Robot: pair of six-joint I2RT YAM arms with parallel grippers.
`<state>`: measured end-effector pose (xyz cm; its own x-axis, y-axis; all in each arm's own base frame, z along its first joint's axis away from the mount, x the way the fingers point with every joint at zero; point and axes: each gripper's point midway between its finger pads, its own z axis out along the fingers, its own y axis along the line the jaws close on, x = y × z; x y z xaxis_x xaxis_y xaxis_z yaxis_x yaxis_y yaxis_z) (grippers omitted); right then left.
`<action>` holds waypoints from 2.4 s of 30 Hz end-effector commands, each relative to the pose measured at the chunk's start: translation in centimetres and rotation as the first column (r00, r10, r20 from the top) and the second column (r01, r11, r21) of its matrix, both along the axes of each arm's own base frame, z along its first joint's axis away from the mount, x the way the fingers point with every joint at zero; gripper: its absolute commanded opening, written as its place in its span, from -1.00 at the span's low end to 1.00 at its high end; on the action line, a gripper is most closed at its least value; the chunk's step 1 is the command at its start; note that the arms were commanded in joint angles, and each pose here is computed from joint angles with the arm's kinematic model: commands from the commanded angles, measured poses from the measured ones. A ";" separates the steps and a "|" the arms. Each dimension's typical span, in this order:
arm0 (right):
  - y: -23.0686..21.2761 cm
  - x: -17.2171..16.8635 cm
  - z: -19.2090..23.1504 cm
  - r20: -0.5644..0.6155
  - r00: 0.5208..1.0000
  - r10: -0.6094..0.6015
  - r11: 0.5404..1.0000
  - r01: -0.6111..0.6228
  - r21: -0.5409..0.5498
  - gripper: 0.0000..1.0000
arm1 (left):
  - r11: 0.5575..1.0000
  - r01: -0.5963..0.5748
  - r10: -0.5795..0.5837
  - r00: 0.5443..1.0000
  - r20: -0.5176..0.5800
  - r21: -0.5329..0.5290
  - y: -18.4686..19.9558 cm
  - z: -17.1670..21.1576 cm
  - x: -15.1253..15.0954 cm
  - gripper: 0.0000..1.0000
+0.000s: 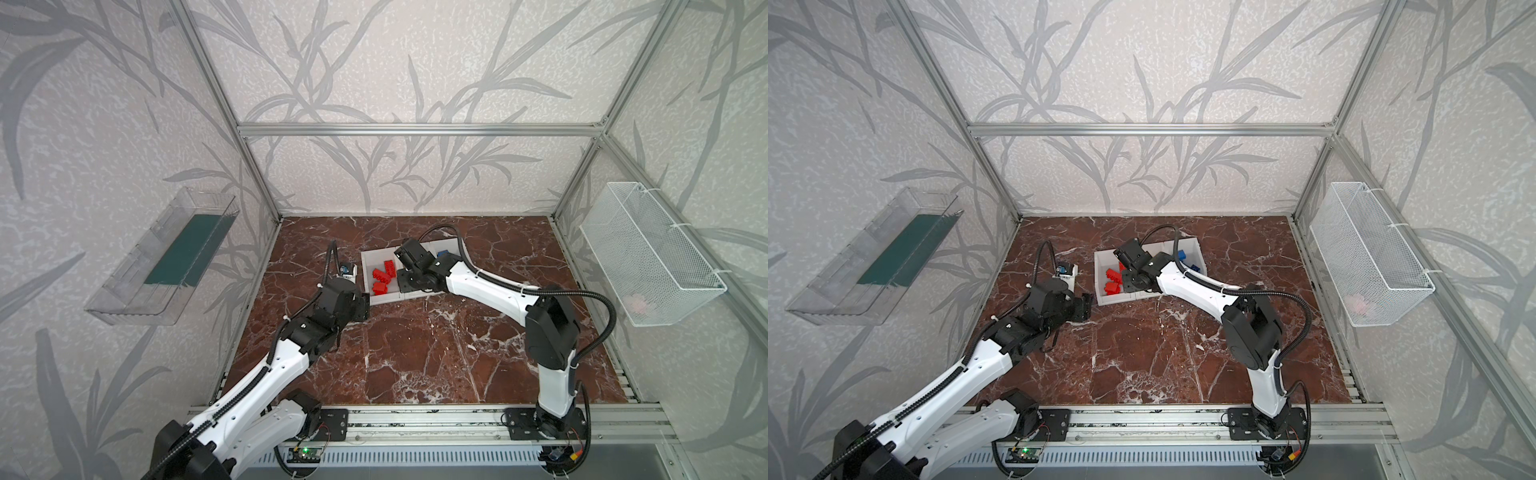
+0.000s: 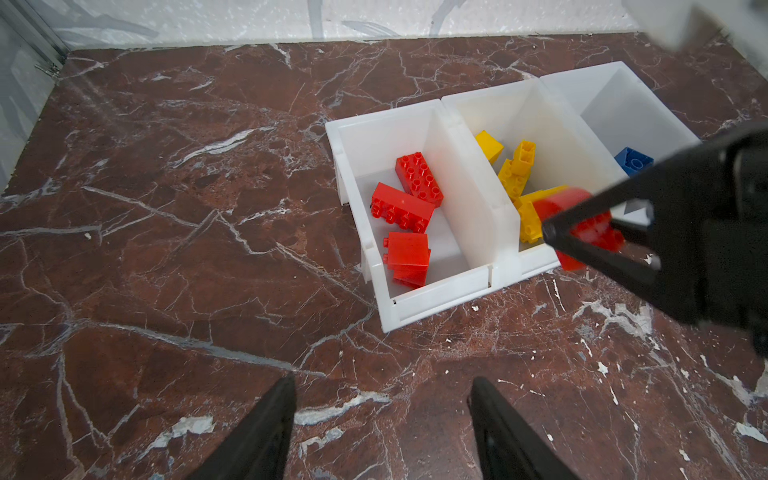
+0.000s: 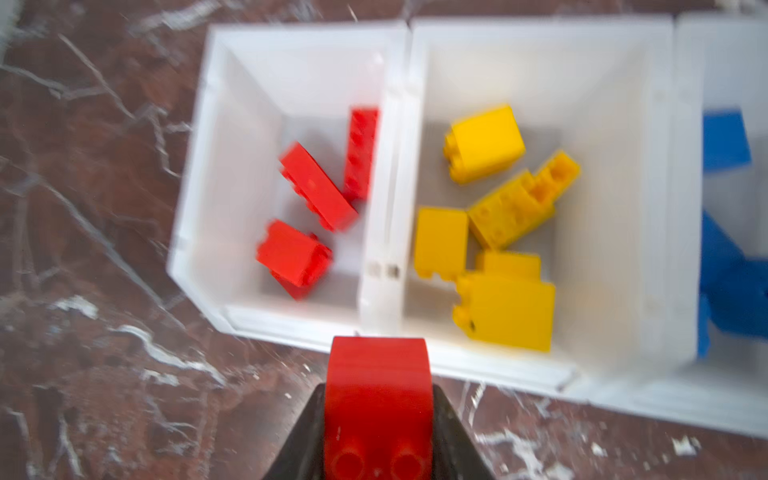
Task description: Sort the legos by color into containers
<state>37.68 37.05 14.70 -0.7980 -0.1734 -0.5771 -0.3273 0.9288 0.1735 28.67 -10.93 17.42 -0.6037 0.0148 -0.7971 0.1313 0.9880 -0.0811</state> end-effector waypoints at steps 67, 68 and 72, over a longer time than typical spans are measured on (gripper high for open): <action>-35.6 1.7 -5.5 0.599 0.740 -0.306 0.913 0.407 -0.037 0.98 | 0.918 -0.387 0.339 0.878 0.338 0.087 15.2 -7.9 10.7 0.98; -35.7 1.7 -5.5 0.599 0.739 -0.307 0.912 0.408 -0.036 0.98 | 0.921 -0.381 0.336 0.881 0.333 0.078 15.1 -7.9 10.8 0.98; -35.6 1.7 -5.5 0.598 0.741 -0.306 0.913 0.407 -0.037 0.98 | 0.926 -0.373 0.333 0.884 0.327 0.065 15.2 -8.0 10.9 0.98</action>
<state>38.69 1.32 7.35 -0.4096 -0.0668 -0.9098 0.0404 0.9950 -0.0913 38.97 4.34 8.65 -0.3418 -0.0487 -0.9385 -0.2464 0.9684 0.0395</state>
